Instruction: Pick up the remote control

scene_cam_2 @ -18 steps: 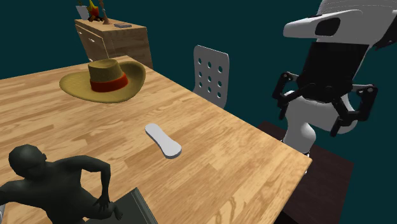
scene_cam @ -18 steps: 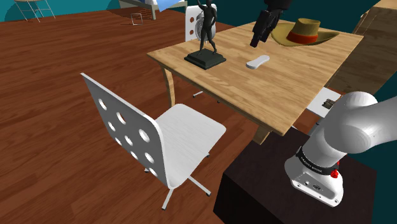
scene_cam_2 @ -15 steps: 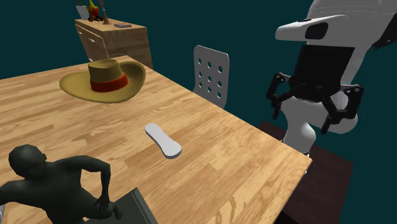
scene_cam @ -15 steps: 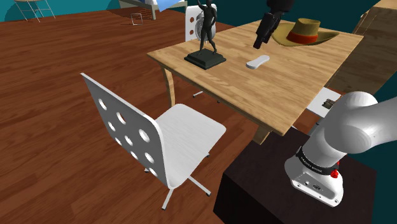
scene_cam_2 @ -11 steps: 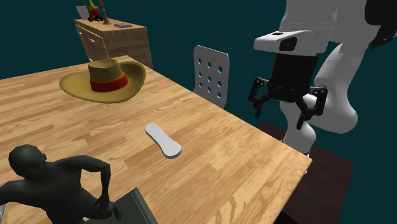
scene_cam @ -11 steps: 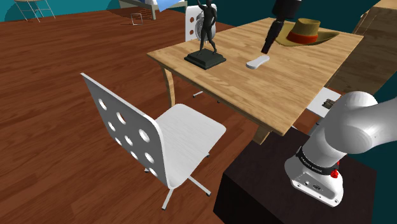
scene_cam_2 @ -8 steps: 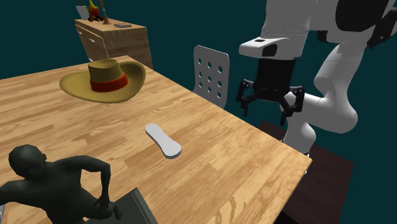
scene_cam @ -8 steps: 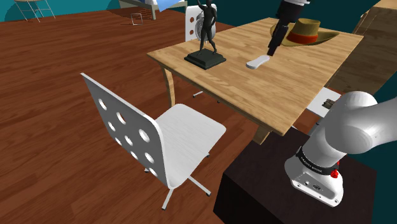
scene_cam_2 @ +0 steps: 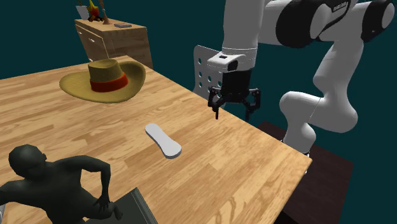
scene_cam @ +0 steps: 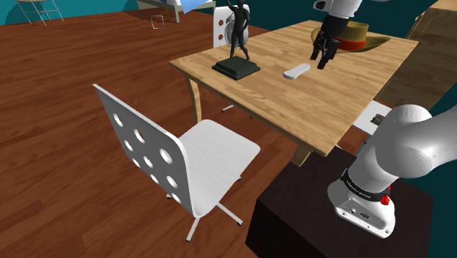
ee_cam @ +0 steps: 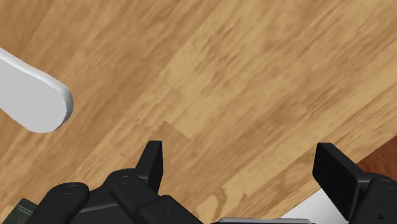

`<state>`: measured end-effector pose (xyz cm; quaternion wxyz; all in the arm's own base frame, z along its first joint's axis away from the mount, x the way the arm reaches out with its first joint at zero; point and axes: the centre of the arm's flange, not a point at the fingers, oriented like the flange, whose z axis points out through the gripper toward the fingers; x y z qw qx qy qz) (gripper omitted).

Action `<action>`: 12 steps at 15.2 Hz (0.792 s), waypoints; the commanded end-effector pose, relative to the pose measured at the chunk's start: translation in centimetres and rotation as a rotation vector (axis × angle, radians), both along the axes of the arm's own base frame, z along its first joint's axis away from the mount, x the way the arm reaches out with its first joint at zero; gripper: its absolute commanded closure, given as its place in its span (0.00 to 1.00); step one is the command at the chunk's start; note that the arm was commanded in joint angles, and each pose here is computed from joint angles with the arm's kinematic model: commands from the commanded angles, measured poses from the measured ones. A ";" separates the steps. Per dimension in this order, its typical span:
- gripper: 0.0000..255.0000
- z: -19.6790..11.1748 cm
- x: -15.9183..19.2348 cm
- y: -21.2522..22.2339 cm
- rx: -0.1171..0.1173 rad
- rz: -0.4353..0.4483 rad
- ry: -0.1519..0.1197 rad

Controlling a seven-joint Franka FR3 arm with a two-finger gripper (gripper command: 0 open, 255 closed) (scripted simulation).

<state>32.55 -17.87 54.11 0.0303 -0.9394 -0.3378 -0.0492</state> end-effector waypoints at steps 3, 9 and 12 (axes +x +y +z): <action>0.00 -1.9 1.8 -4.7 -0.019 0.155 0.008; 0.00 -4.8 5.6 -10.9 -0.045 0.377 0.021; 0.00 -6.3 8.0 -13.7 -0.058 0.488 0.027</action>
